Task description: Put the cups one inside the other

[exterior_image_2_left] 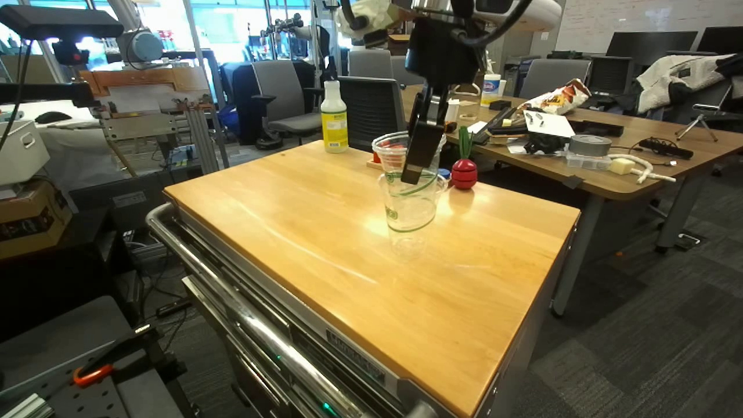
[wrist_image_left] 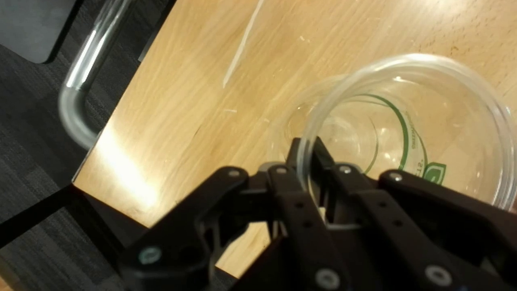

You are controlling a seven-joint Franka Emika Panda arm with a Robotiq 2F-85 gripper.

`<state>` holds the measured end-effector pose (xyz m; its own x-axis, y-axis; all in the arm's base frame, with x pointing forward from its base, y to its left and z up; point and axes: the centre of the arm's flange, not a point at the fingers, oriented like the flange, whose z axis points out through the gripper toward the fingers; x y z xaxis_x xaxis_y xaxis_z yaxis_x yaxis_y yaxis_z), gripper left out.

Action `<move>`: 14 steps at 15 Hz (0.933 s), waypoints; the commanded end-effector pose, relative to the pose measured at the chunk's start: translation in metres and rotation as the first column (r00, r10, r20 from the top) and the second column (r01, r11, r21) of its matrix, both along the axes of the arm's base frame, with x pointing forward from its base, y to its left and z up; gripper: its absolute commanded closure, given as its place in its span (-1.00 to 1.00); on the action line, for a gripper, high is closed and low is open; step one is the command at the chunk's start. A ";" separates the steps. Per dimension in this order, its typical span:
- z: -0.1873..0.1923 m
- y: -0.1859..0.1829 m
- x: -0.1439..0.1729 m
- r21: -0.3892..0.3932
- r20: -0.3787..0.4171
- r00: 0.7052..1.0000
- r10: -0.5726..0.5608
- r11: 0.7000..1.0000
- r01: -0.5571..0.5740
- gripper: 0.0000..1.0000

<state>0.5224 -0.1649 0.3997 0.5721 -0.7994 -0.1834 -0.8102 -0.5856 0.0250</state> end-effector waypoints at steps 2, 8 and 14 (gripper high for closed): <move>0.013 0.003 -0.012 -0.011 0.055 0.998 -0.008 1.000 0.008 0.09; 0.031 0.001 -0.039 -0.024 0.119 0.992 -0.034 0.999 0.037 -0.85; 0.070 0.023 -0.040 -0.005 0.177 0.983 0.054 0.999 -0.053 -1.00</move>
